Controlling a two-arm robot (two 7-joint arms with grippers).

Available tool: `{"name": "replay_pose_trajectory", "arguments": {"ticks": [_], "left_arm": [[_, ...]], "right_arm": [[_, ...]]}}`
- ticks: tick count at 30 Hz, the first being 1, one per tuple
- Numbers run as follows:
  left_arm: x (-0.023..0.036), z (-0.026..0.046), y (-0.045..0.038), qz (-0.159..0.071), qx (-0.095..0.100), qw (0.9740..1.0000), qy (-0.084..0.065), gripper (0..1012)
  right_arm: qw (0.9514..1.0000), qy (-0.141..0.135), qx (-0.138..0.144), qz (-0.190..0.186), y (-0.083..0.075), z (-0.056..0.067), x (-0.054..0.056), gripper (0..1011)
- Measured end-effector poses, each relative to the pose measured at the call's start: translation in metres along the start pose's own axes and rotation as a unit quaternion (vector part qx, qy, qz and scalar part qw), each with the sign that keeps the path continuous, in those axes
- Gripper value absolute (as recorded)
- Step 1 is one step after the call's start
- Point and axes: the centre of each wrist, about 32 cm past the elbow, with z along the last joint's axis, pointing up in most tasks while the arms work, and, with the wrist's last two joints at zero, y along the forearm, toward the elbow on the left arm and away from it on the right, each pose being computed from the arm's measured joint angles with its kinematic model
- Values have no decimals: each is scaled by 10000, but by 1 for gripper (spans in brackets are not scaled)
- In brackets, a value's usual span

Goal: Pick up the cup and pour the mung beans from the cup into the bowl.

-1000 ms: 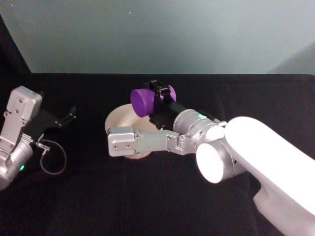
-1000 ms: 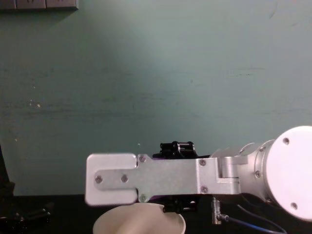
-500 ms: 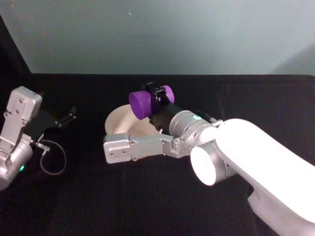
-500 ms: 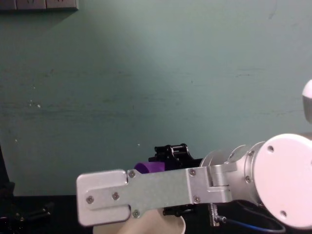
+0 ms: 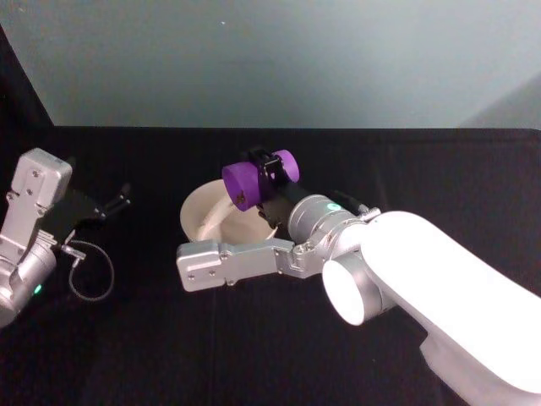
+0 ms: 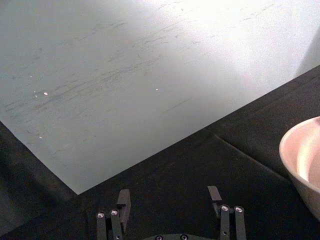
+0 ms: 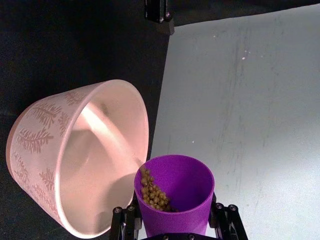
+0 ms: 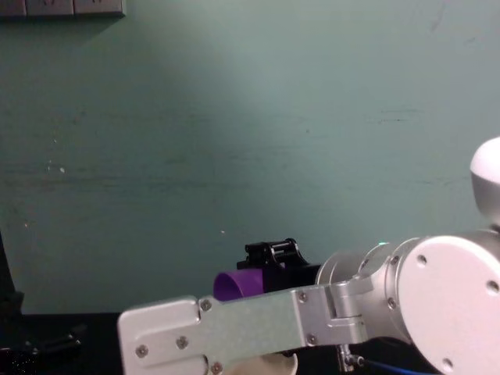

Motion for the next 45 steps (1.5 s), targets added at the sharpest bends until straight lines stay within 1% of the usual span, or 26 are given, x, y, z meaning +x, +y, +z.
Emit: {"name": "replay_pose_trajectory", "arguments": {"ticks": [5, 17, 33, 45], "left_arm": [[0, 0, 0, 0, 0, 10000, 0, 1000], [0, 0, 0, 0, 0, 10000, 0, 1000], [0, 0, 0, 0, 0, 10000, 0, 1000], [0, 0, 0, 0, 0, 10000, 0, 1000]], "right_arm": [[10000, -72, -4, 18, 14, 12, -23, 718], [9999, -137, -26, 39, 26, 24, -56, 718], [9997, -221, -49, 25, 46, 41, -44, 718], [9994, -349, -42, 58, 57, 75, -43, 718]]}}
